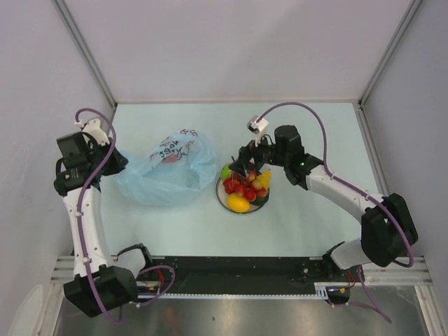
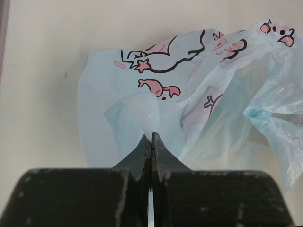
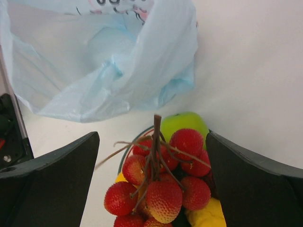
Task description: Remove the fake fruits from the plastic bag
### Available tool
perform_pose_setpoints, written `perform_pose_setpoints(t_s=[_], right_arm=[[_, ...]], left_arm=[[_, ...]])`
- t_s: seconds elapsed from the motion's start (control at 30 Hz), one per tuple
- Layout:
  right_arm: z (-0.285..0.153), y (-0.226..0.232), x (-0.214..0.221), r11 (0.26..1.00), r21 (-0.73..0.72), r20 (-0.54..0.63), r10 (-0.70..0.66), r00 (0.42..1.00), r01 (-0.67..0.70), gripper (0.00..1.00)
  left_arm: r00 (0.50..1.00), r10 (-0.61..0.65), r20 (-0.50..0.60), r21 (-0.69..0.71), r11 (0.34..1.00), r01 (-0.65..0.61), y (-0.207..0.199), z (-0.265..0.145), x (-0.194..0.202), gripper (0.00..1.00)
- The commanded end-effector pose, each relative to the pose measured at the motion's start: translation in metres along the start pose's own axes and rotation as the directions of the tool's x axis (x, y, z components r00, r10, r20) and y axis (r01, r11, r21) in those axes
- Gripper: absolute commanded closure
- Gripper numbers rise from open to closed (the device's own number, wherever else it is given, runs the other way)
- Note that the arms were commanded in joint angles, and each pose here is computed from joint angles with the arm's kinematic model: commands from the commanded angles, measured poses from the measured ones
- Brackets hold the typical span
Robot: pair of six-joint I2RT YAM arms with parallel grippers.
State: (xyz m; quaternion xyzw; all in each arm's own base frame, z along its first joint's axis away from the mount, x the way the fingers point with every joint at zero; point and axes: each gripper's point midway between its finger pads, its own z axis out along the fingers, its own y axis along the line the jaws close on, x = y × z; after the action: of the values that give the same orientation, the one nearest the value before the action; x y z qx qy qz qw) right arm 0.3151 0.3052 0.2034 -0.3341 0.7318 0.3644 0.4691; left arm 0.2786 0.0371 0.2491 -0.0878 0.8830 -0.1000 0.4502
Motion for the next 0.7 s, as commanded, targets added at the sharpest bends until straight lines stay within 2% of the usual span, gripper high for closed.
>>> perform_pose_setpoints(t_s=[0.0, 0.07, 0.1, 0.13, 0.17, 0.2, 0.23, 0.3, 0.33, 0.37, 0.4, 0.53, 0.57, 0.63, 0.67], right_arm=[[-0.02, 0.007, -0.078, 1.0, 0.002, 0.101, 0.026, 0.995, -0.026, 0.0], [-0.03, 0.0, -0.091, 0.997, -0.015, 0.098, 0.073, 0.992, -0.072, 0.0], [-0.035, -0.001, -0.107, 0.997, -0.014, 0.118, 0.074, 0.99, -0.072, 0.0], [-0.036, -0.005, -0.111, 0.997, -0.017, 0.118, 0.081, 0.99, -0.08, 0.0], [-0.041, -0.016, -0.111, 0.996, 0.009, 0.11, 0.087, 0.99, -0.089, 0.0], [-0.044, -0.023, -0.114, 0.996, 0.036, 0.108, 0.082, 0.991, -0.086, 0.0], [-0.049, -0.045, -0.125, 0.984, 0.159, 0.13, 0.061, 0.99, -0.081, 0.0], [-0.057, -0.092, -0.109, 0.917, 0.378, 0.077, 0.108, 0.991, -0.129, 0.0], [-0.065, -0.106, -0.125, 0.889, 0.437, 0.095, 0.106, 0.99, -0.137, 0.0], [-0.062, -0.124, -0.099, 0.844, 0.499, 0.029, 0.211, 0.977, -0.197, 0.0], [-0.079, -0.151, -0.096, 0.777, 0.584, 0.044, 0.259, 0.965, -0.235, 0.01], [-0.121, -0.198, -0.099, 0.66, 0.659, 0.158, 0.346, 0.925, -0.36, 0.0], [-0.13, -0.204, -0.093, 0.629, 0.694, 0.142, 0.356, 0.924, -0.349, 0.0], [-0.152, -0.226, -0.076, 0.522, 0.796, 0.115, 0.366, 0.923, -0.306, 0.0], [-0.163, -0.227, -0.066, 0.494, 0.828, 0.066, 0.383, 0.921, -0.265, 0.0]], left_arm=[[0.999, 0.004, 0.053, 0.013, 1.0, -0.005, -0.003, -0.003, -0.021, 1.0], [0.998, 0.009, 0.055, 0.013, 1.0, -0.01, -0.002, -0.003, -0.02, 1.0], [0.998, 0.015, 0.055, 0.005, 1.0, -0.015, -0.001, -0.003, -0.02, 0.67], [0.998, 0.027, 0.065, -0.013, 1.0, -0.027, 0.002, -0.004, -0.023, 0.43], [0.996, 0.036, 0.077, -0.03, 0.999, -0.034, 0.004, -0.007, -0.025, 0.08], [0.995, 0.043, 0.093, -0.068, 0.997, -0.036, 0.009, -0.011, -0.028, 0.0], [0.991, 0.078, 0.112, -0.087, 0.994, -0.069, 0.011, -0.015, -0.034, 0.0], [0.983, 0.107, 0.15, -0.092, 0.991, -0.093, 0.007, -0.024, -0.044, 0.0], [0.976, 0.123, 0.179, -0.09, 0.99, -0.108, 0.003, -0.031, -0.054, 0.0], [0.97, 0.136, 0.201, -0.084, 0.989, -0.122, -0.001, -0.037, -0.06, 0.0], [0.961, 0.154, 0.229, -0.074, 0.987, -0.14, -0.007, -0.045, -0.067, 0.0], [0.91, 0.249, 0.331, -0.1, 0.968, -0.228, -0.027, -0.075, -0.1, 0.0], [0.902, 0.264, 0.341, -0.097, 0.965, -0.245, -0.033, -0.078, -0.103, 0.0], [0.881, 0.303, 0.364, -0.085, 0.953, -0.292, -0.046, -0.086, -0.114, 0.0], [0.876, 0.312, 0.368, -0.087, 0.949, -0.302, -0.048, -0.088, -0.118, 0.0]])
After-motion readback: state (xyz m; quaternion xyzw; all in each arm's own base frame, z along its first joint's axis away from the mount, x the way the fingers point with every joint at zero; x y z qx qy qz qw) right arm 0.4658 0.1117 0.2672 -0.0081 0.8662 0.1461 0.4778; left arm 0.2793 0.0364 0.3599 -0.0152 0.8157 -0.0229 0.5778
